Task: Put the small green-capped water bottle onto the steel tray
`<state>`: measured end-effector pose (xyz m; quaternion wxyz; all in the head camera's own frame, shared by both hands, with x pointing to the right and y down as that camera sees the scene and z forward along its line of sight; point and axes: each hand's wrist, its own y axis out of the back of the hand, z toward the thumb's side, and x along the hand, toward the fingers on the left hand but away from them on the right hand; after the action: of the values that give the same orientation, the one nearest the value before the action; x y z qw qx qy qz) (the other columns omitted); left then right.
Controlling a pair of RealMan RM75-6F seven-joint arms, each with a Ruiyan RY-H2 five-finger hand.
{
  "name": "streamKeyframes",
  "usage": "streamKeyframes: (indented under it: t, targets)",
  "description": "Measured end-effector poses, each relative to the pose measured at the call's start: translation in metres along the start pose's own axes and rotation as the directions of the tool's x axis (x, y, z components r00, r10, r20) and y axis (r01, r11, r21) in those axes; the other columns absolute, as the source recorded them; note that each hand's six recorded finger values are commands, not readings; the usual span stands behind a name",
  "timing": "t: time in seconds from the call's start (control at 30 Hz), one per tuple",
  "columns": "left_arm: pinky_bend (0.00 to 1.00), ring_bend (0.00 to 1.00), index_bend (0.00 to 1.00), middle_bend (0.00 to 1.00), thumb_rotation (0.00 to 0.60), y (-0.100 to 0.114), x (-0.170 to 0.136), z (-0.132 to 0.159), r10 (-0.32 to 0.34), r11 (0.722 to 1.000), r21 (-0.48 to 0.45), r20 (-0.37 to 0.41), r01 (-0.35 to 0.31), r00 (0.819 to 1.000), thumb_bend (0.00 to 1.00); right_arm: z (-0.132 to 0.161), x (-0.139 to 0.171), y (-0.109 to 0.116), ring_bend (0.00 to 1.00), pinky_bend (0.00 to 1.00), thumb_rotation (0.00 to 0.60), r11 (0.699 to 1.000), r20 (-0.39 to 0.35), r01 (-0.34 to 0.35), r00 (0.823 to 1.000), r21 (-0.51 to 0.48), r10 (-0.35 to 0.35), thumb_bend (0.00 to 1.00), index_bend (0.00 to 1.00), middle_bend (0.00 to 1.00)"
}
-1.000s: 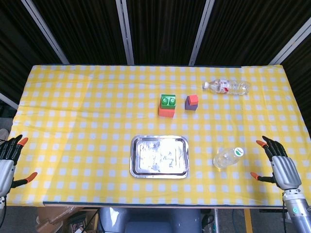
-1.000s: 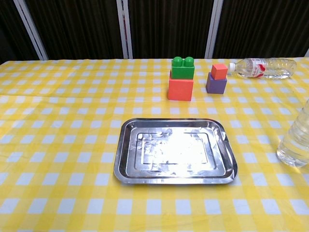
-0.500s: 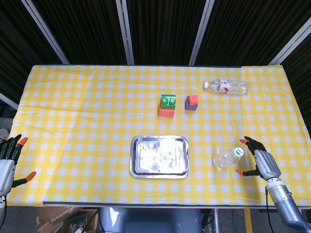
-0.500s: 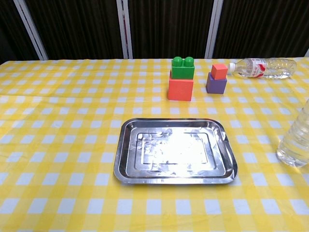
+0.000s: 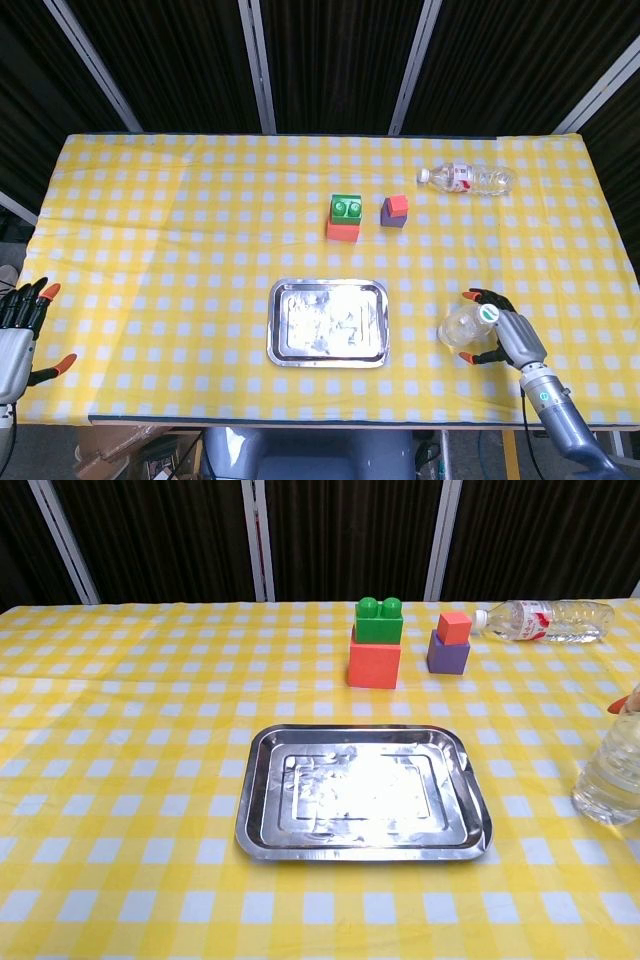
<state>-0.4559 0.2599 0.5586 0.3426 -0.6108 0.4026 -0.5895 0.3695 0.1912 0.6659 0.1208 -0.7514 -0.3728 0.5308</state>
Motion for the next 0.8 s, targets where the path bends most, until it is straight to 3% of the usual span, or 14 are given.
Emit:
streamKeyframes:
  t: [0.27,0.4,0.67,0.8]
  targets:
    - [0.00,0.00,0.03,0.00,0.600,-0.002,0.000,0.000,-0.010,1.000,0.008,-0.002,0.010,1.000,0.14,0.015,-0.007,-0.004,0.00,0.00,0.600,0.999,-0.013,-0.018,1.000,-0.050,0.017,0.11,0.19,0.14]
    - [0.00,0.00,0.03,0.00,0.600,-0.003,0.000,0.000,-0.016,1.000,0.010,-0.003,0.016,1.000,0.14,0.018,-0.010,-0.004,0.00,0.00,0.600,0.995,-0.012,-0.019,1.000,-0.094,0.018,0.11,0.24,0.20]
    - [0.00,0.00,0.04,0.00,0.600,-0.005,0.000,0.000,-0.025,1.000,0.016,-0.004,0.025,1.000,0.14,0.019,-0.015,0.001,0.17,0.00,0.600,0.970,-0.001,0.020,1.000,-0.242,-0.021,0.12,0.52,0.47]
    - [0.00,0.00,0.04,0.00,0.600,-0.006,0.001,0.000,-0.028,0.999,0.017,-0.006,0.028,1.000,0.14,0.017,-0.016,0.003,0.26,0.00,0.600,0.962,0.007,0.047,0.999,-0.269,-0.046,0.23,0.67,0.57]
